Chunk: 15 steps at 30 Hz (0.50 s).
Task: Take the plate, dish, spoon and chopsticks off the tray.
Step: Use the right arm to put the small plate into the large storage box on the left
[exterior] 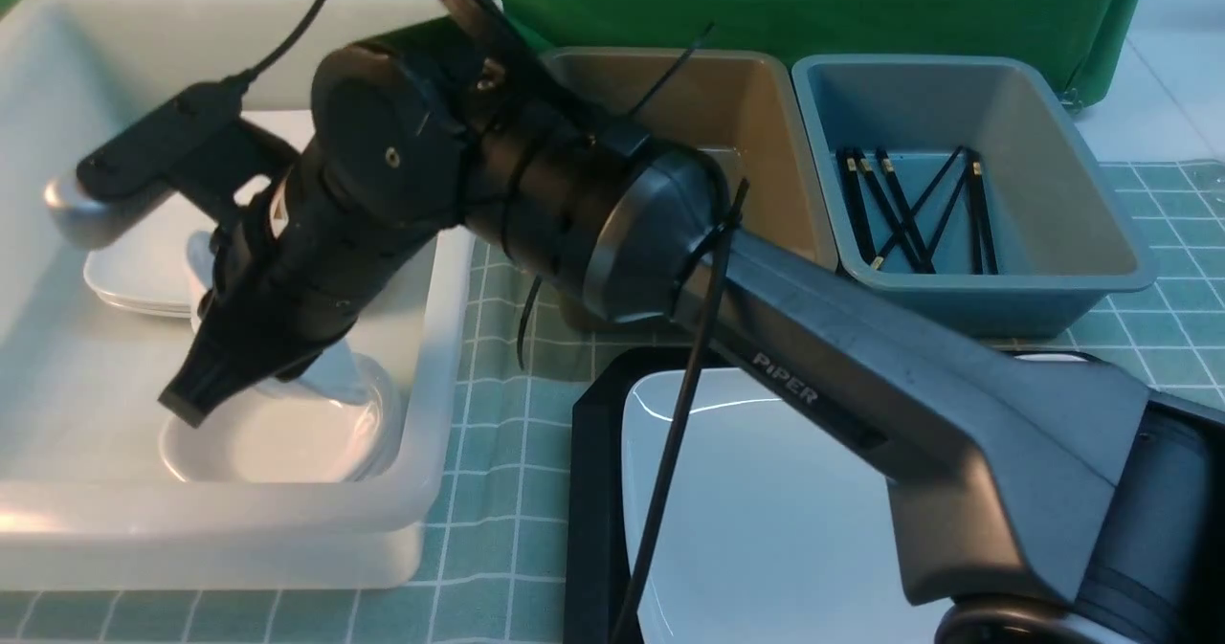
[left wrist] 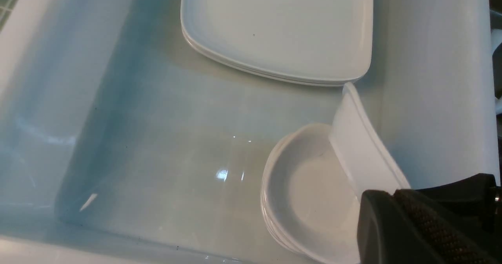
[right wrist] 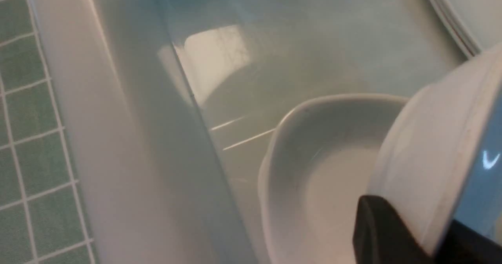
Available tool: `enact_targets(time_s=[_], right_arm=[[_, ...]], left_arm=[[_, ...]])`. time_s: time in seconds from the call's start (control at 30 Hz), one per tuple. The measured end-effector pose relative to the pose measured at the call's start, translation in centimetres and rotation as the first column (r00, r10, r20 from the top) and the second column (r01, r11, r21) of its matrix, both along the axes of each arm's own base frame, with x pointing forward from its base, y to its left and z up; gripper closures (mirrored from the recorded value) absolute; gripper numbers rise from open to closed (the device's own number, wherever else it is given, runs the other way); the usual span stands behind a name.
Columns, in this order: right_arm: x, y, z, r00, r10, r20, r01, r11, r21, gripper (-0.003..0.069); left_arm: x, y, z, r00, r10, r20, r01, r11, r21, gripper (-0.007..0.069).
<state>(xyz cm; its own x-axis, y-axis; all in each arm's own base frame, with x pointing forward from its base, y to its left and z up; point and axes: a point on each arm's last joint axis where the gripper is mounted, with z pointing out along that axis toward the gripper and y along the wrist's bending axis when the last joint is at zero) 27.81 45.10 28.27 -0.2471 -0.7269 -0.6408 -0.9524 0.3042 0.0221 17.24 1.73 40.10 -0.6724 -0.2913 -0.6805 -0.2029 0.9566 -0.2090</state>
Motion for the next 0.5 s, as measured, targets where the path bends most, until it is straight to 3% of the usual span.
enact_targets(time_s=[0.33, 0.5], right_arm=[[-0.7, -0.7, -0.4, 0.998, 0.016, -0.054, -0.022, 0.993, -0.114, 0.0327], [-0.9, -2.3, 2.7, 0.996, -0.074, -0.043, 0.068, 0.989, -0.135, 0.0310]], left_arm=[[0.0, 0.2, 0.0, 1.000, 0.004, -0.006, -0.004, 1.000, 0.017, 0.0615], [-0.1, 0.3, -0.1, 1.000, 0.008, -0.011, -0.008, 0.999, 0.032, 0.0615]])
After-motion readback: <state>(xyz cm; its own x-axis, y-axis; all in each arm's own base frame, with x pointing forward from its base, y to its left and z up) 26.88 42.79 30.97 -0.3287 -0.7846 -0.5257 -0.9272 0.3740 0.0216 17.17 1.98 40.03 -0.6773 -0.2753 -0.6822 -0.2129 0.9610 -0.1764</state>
